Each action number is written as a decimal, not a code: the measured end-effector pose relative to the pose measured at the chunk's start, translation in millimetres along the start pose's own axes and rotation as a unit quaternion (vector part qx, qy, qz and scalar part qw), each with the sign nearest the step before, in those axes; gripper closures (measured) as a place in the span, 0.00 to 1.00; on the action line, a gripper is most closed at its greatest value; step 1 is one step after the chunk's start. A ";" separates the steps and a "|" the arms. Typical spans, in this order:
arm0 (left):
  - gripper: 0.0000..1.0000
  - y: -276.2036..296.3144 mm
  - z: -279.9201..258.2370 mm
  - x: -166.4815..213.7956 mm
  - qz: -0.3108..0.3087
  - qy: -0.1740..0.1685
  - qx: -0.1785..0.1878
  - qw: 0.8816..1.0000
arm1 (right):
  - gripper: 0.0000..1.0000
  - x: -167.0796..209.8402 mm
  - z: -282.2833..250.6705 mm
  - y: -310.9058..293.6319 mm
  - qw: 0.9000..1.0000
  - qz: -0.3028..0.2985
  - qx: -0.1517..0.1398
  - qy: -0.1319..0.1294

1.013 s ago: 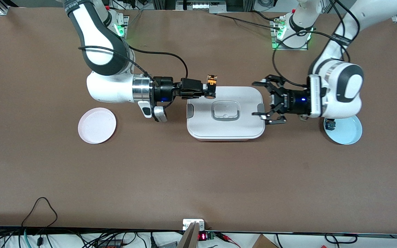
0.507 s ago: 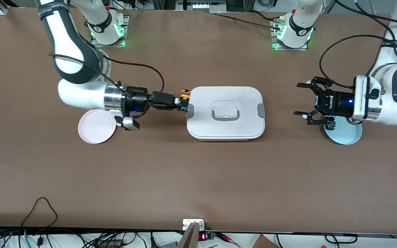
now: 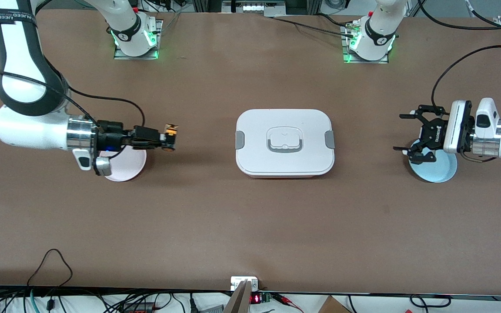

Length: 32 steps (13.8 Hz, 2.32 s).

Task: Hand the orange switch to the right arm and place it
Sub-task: 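Carry the switch to the white plate while the left gripper returns, then lower the switch onto the white plate and open the right gripper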

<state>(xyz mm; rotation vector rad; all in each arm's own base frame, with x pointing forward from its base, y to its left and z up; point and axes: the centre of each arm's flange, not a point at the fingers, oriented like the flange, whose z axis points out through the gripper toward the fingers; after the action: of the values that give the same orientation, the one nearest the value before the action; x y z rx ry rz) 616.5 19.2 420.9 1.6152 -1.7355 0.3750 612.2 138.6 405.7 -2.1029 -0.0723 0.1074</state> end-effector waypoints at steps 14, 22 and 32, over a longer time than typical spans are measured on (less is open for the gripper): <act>0.00 78.3 -137.2 88.2 -0.201 -0.146 0.361 0.899 | 0.58 -26.3 -57.9 119.1 0.803 -0.364 -0.395 -0.260; 0.00 91.4 -133.5 96.9 -0.488 -0.153 0.382 0.770 | 0.58 -44.7 -25.1 165.9 0.707 -0.479 -0.428 -0.294; 0.00 92.8 -82.9 148.5 -0.636 -0.154 0.365 0.662 | 0.58 -59.7 30.5 178.9 0.672 -0.528 -0.415 -0.311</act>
<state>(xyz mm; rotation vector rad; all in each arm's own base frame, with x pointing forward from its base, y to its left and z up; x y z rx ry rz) 560.9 -20.9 602.1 3.1376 -0.1551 0.0493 550.9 67.9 239.1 -2.4043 -2.0624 0.0834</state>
